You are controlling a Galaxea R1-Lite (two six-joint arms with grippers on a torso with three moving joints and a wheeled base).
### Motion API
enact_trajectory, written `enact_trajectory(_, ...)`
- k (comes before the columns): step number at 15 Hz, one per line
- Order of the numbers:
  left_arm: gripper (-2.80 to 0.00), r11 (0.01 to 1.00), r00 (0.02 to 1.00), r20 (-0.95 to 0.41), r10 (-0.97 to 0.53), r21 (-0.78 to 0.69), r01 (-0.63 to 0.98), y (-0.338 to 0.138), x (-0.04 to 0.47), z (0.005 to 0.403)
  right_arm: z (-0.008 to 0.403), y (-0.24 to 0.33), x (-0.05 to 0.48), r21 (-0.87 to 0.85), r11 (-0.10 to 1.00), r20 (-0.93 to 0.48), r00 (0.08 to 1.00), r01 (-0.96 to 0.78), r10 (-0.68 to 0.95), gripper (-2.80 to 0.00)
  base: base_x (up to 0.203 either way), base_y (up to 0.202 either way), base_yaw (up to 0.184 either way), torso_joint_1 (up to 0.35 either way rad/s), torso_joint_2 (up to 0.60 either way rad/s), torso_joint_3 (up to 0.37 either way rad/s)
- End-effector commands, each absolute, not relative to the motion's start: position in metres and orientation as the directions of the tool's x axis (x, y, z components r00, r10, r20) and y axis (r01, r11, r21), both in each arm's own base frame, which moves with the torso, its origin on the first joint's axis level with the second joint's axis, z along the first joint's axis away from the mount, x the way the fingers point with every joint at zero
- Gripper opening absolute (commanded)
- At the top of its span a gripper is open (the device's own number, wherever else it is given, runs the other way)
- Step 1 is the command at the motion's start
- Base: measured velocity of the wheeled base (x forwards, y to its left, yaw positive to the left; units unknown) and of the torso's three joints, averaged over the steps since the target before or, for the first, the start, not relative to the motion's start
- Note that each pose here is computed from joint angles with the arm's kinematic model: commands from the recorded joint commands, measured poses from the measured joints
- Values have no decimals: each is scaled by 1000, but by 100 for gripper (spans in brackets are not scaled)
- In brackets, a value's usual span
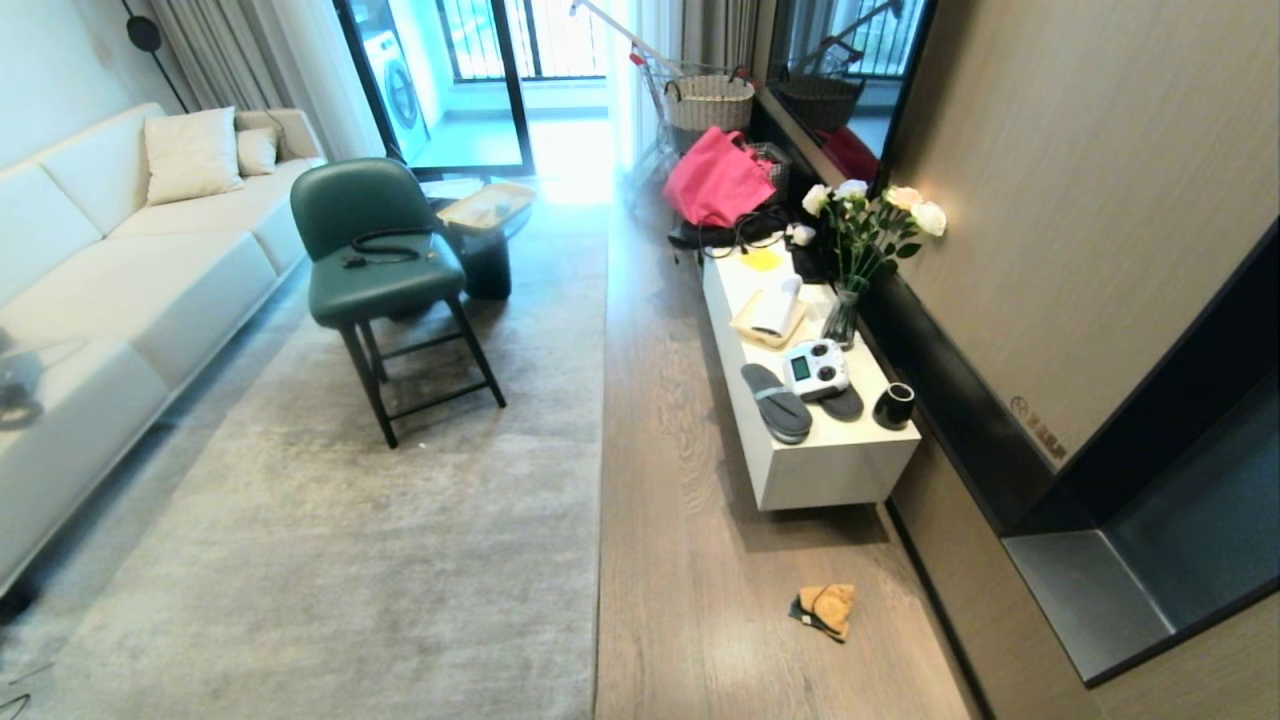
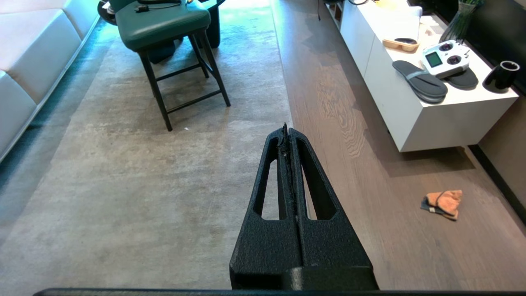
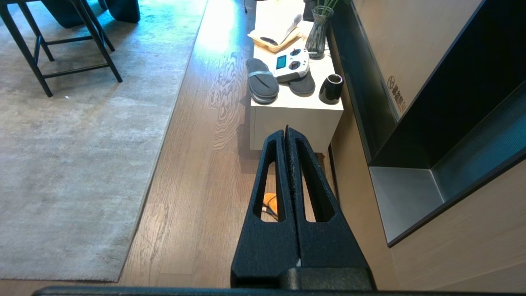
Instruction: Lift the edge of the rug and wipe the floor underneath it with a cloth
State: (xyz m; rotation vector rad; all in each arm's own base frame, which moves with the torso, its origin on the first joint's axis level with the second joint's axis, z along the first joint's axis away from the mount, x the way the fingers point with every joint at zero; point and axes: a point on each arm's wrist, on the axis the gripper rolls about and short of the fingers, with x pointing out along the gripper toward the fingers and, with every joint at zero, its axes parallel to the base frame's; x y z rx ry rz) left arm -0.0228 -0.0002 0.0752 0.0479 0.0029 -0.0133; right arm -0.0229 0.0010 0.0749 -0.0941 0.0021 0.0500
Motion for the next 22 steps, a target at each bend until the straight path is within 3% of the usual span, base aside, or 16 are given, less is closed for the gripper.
enact_trajectory(1, -280, 999, 1000, -5, -14, 47, 14, 0, -23, 75, 75, 1, -23, -95, 994, -6, 999, -51, 51, -280, 0, 0, 0, 0, 0, 0)
enact_trajectory(22, -280, 999, 1000, -3, -14, 47, 14, 0, -23, 75, 75, 1, -23, -89, 995, -6, 999, -49, 49, -280, 0, 0, 0, 0, 0, 0)
